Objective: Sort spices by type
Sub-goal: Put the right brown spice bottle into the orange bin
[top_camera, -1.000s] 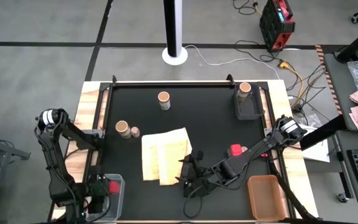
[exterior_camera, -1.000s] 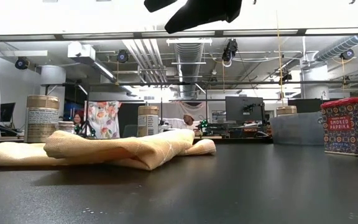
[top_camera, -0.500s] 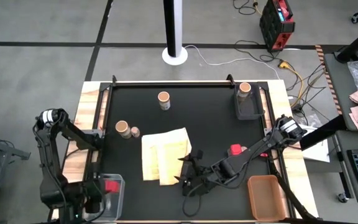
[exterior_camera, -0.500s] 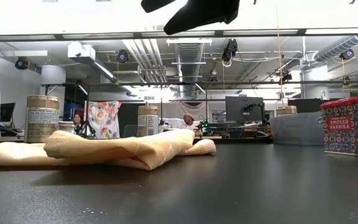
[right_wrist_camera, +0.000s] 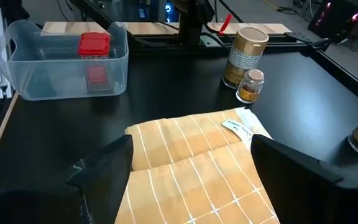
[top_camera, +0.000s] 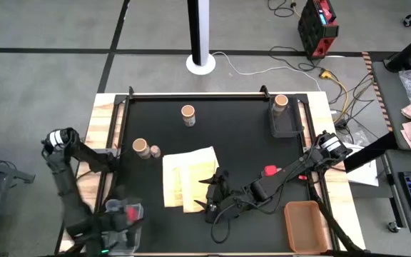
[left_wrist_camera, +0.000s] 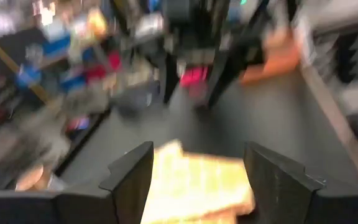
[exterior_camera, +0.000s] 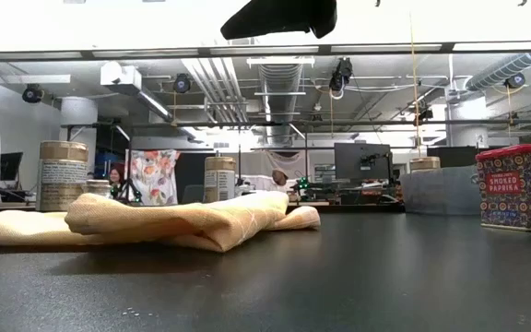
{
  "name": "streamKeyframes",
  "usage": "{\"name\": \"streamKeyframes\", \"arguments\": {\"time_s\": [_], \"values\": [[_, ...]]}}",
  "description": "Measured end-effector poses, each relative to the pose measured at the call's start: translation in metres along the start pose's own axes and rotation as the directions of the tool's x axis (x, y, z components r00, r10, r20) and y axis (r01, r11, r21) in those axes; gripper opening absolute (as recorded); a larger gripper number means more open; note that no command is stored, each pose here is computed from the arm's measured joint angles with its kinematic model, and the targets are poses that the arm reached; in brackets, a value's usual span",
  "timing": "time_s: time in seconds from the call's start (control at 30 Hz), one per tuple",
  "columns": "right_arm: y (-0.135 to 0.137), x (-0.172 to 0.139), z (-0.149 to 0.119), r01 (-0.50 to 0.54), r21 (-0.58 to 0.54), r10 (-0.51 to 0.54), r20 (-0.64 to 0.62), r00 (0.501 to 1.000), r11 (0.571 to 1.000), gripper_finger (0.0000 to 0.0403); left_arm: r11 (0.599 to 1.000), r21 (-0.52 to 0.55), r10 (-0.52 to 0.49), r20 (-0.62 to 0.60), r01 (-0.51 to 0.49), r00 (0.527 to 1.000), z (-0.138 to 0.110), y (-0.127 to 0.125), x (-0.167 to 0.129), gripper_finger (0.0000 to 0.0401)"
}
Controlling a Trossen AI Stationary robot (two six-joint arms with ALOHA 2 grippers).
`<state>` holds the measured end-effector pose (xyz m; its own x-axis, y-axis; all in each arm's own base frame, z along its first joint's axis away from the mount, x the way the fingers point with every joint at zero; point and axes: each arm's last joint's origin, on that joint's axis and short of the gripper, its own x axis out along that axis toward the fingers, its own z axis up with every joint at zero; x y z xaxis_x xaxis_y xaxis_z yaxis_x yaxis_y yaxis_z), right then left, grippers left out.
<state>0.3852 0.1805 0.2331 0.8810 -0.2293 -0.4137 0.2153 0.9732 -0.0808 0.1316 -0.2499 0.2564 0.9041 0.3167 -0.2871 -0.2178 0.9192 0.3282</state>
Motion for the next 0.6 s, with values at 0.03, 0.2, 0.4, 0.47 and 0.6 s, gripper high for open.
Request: {"name": "streamKeyframes", "arguments": {"time_s": [0.03,0.2,0.4,0.47,0.6], "values": [[0.0,0.0,0.0,0.001,0.001,-0.001,0.0,1.0,1.0,0.0314,1.0,0.019,-0.007,-0.062,0.008,0.998,0.001,-0.002,0.012,0.0231],[-0.002,0.002,0.0,0.006,0.002,-0.006,-0.001,1.0,1.0,0.0318,0.981,0.165,-0.071,-0.181,0.102,0.981,0.002,-0.011,0.061,0.023],[-0.003,0.002,0.0,0.007,-0.001,-0.007,-0.005,1.0,1.0,0.0326,0.947,0.198,-0.235,-0.107,0.253,0.966,0.021,-0.012,0.107,0.023],[-0.002,0.002,0.0,0.006,-0.003,-0.006,-0.007,1.0,1.0,0.0326,0.924,0.213,-0.314,-0.056,0.319,0.948,0.029,-0.01,0.117,0.023],[-0.003,0.001,-0.003,0.005,-0.018,-0.005,-0.036,0.999,1.0,0.032,0.881,0.239,-0.428,0.037,0.408,0.903,0.033,-0.006,0.133,0.023]]}}
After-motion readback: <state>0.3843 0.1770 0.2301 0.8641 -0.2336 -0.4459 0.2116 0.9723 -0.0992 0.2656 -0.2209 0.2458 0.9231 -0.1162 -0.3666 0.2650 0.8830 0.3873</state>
